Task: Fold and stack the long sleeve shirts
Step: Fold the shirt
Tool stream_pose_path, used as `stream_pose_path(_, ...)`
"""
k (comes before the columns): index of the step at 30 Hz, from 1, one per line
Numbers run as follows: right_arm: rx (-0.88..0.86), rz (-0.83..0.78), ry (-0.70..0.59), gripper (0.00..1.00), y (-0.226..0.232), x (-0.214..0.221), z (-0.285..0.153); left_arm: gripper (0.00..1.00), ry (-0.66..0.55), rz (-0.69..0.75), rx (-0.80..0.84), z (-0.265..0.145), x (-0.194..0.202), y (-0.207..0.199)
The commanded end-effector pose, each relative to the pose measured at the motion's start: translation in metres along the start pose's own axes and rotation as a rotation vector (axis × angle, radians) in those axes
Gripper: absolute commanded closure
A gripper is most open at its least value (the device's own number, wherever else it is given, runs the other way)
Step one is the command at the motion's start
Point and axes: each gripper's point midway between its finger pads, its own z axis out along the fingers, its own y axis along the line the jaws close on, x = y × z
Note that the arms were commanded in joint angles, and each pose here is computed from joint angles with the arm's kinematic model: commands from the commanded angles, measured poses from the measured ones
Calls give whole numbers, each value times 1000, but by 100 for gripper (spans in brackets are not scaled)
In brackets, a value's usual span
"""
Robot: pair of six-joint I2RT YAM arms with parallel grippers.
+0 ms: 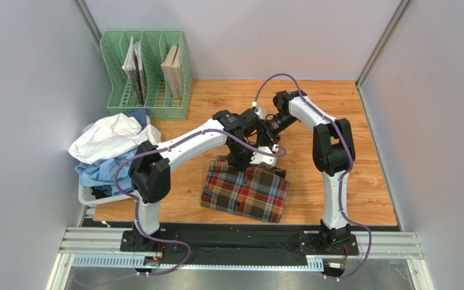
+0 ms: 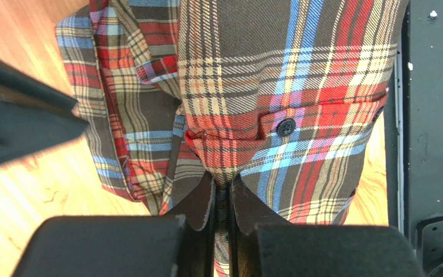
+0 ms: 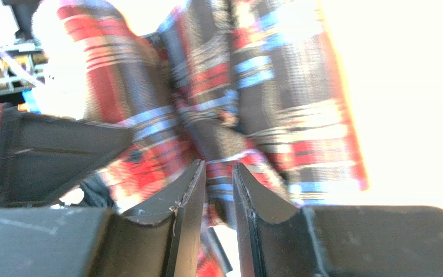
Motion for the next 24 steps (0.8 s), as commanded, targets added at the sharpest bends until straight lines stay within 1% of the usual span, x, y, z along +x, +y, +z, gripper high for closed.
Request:
stream_pose_path(1,56,31,9,70,-38,-6,11,99,-51,60,-66,-19,-14,22)
stream_pose_path(5,43,83,69,72,-57,13,30,99,-54,48,-94,-23,-8,41)
stream_pose_path(8,40,89,99,73,-61,23,37,99,-59,55,-127,-23,-6,57)
stream_pose_path(16,37,67,98,73,-61,22,36,98,-76,90,-197,-14,-6,93)
stream_pose_path(19,38,62,96,74,-62,20,34,95,-83,97,-205,1,-5,105)
stream_pose_path(20,34,60,99,74,-60,20,35,93,-90,104,-224,4,-6,111)
stream_pose_path(22,36,53,96,74,-57,18,33,91,-76,94,-206,17,1,115)
stream_pose_path(24,57,48,96,74,-57,17,29,86,-58,93,-183,29,8,113)
